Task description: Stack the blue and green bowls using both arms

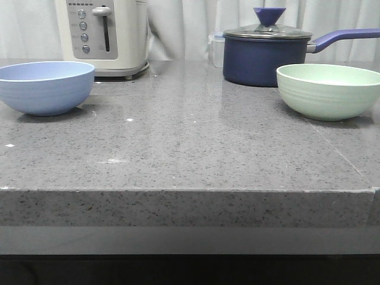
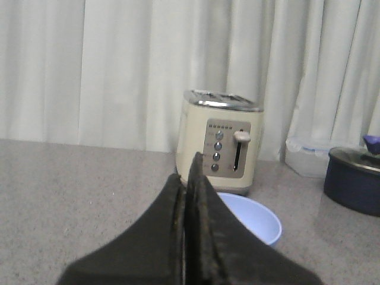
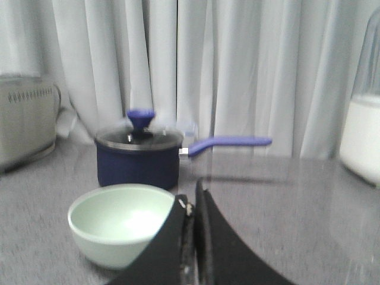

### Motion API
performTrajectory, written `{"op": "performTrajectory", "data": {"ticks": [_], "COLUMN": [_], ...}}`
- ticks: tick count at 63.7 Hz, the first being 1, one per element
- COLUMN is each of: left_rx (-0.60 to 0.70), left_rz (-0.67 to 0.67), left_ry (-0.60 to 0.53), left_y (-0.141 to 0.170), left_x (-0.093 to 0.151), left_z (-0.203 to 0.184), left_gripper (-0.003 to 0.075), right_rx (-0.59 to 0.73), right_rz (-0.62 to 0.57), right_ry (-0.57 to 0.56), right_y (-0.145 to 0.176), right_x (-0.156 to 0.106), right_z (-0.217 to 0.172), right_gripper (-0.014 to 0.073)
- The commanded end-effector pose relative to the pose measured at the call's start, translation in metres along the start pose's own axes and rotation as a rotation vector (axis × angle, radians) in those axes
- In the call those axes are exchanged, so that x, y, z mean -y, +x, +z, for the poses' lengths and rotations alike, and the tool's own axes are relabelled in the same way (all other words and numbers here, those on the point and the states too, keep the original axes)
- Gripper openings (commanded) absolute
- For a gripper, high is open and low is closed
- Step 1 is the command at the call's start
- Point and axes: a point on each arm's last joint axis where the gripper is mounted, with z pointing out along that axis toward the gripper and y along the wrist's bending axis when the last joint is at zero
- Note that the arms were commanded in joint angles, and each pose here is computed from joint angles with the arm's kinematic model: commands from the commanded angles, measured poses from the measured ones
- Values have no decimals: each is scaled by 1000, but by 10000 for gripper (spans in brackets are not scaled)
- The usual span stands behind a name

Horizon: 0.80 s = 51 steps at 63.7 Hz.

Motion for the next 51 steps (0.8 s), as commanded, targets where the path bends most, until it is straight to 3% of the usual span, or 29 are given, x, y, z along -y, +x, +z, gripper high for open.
{"op": "performTrajectory", "data": {"ticks": [1, 12, 24, 38, 51], "left_rx": [52, -63, -222, -334, -373], "left_rz": [-12, -10, -6, -18, -18], "left_ry": [7, 0, -11, -17, -21], "left_y": [-35, -73, -88, -77, -70], "left_x": [3, 7, 9, 8, 7], "left_z": [3, 20, 47, 68, 75], "left_gripper": [-20, -20, -20, -20, -20], "right_rx": [105, -2, -195, -462, -599], "right_rz": [-9, -10, -11, -8, -3], "right_ry": [6, -9, -26, -39, -41], "right_y": [-37, -75, -102, -87, -68], "right_x": [0, -3, -4, -5, -5], "right_z": [-4, 8, 35, 68, 85], "right_gripper": [-64, -64, -64, -64, -64]}}
